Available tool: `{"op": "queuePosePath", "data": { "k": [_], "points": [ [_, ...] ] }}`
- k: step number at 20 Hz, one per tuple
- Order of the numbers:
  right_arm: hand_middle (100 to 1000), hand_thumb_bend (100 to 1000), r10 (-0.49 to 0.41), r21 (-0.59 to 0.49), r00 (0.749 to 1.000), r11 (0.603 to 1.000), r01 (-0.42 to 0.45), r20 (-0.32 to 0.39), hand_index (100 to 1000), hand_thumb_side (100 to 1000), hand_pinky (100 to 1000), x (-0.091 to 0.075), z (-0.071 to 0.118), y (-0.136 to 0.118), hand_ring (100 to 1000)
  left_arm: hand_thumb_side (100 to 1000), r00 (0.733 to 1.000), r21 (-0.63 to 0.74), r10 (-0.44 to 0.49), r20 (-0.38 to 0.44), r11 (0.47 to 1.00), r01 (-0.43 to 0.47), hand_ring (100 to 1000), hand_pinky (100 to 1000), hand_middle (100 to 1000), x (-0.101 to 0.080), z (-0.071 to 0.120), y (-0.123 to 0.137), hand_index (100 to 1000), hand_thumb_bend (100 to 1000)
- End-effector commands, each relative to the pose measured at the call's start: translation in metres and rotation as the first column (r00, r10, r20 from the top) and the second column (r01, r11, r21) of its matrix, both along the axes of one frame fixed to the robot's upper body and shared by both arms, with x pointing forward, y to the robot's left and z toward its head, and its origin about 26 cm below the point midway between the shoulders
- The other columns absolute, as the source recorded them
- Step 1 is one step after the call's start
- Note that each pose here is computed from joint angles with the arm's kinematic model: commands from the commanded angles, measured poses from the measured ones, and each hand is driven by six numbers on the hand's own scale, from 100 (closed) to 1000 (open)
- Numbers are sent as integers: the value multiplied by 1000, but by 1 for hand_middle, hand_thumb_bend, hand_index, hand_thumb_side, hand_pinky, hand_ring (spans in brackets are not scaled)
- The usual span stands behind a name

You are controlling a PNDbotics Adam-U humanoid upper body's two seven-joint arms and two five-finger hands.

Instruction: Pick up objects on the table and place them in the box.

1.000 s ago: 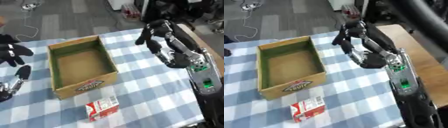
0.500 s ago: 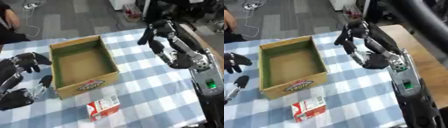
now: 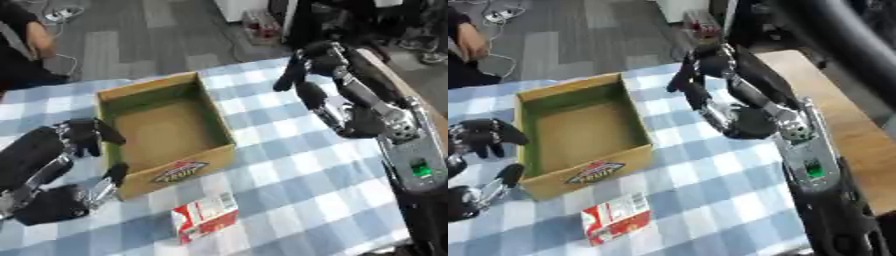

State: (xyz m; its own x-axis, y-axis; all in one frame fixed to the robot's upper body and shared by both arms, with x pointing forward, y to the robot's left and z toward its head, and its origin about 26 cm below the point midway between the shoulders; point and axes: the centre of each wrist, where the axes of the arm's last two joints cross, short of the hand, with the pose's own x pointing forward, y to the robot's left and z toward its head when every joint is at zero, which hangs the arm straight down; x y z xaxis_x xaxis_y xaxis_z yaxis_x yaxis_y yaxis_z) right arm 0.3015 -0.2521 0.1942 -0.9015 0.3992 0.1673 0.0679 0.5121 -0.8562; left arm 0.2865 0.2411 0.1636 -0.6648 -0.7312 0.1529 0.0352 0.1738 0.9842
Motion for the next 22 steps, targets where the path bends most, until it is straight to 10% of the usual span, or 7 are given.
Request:
{"op": "queuePosePath", "data": {
  "k": [1,22],
  "points": [
    [479,100,1,2,1000,1000,-1,28,645,1000,380,-1,8,-1,344,1000,999,9,6,-34,1000,-6,548,437,712,3,6,-9,781,118],
    [479,100,22,-3,999,1000,-22,34,643,1000,380,0,10,2,345,1000,912,261,-193,-363,918,298,596,500,720,2,8,-41,796,160]
  ]
}}
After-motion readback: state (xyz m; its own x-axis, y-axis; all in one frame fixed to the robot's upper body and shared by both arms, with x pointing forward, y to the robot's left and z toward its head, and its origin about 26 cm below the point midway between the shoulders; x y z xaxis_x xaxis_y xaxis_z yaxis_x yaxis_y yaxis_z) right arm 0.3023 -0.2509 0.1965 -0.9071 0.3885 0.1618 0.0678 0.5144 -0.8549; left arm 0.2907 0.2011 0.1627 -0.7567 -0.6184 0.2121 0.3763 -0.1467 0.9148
